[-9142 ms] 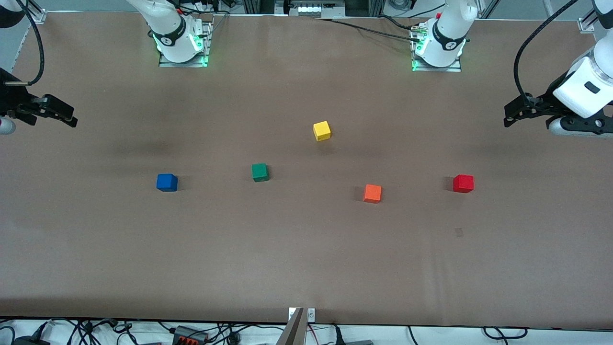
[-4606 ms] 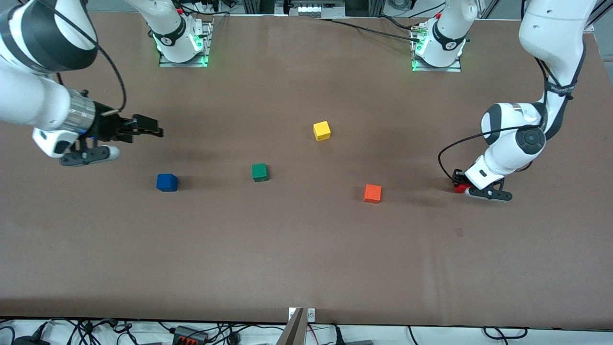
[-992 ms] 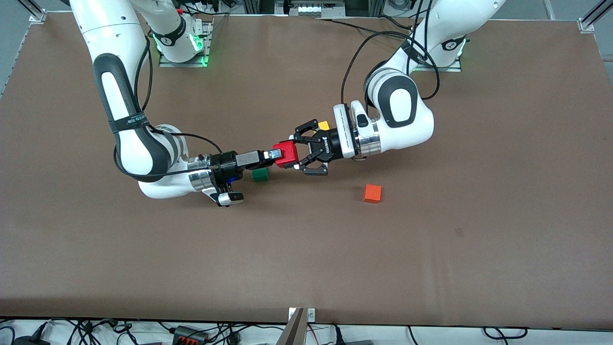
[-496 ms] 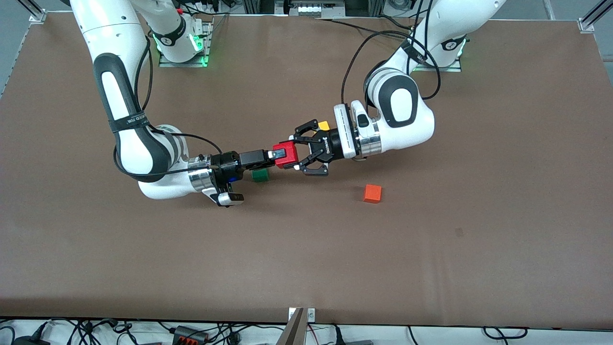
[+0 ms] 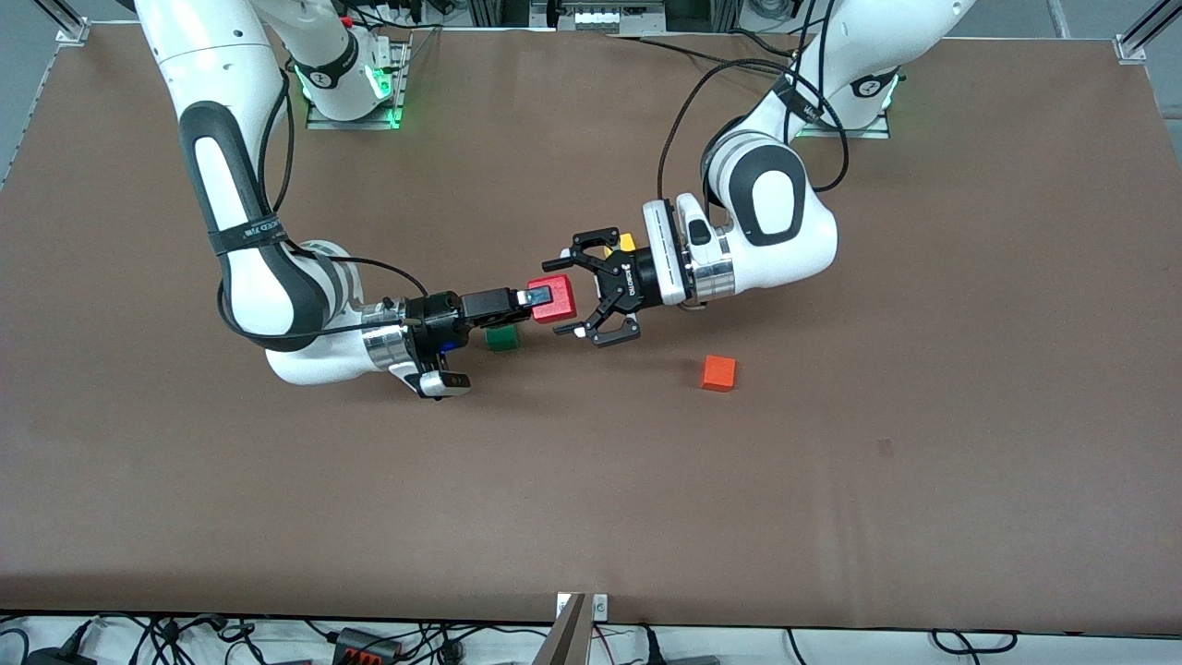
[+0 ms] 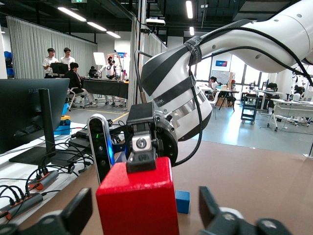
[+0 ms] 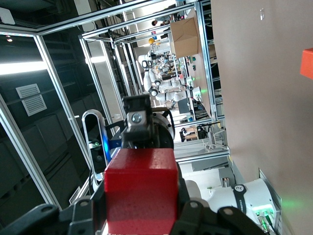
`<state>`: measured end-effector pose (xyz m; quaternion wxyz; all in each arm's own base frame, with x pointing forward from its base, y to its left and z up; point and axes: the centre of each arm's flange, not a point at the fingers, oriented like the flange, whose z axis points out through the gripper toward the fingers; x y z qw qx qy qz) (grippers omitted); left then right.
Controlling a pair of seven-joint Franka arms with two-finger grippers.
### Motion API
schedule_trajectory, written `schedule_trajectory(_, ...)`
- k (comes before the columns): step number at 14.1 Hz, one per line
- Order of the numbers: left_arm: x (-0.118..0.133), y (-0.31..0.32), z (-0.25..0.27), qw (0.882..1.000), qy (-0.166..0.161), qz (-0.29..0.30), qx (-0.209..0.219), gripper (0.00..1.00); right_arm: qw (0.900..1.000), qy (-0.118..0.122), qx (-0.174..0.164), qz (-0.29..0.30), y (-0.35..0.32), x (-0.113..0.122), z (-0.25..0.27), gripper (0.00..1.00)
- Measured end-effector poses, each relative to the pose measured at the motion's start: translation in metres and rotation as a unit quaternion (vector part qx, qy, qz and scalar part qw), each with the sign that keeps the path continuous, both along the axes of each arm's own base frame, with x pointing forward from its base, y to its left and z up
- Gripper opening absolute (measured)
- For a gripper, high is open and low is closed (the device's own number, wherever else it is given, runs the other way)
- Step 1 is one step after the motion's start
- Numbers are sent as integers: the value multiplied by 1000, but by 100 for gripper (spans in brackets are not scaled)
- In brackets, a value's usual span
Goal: Pass red block to right arm, stack on blue
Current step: 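Open the left gripper and carry the red cube toward the blue cube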
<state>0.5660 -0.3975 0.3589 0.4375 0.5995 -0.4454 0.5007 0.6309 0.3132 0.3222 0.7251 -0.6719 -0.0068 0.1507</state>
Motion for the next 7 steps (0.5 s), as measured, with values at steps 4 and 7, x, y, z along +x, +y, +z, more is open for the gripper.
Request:
schedule_trajectory(4,5,7,1,1000,-1,6,0,100,1000,-23,-9,-2,-9,13,18,56)
schedule_trajectory(7,14,21,2,1000,-2,18,0,100,996,-45,-71,9,-43,27,21,56)
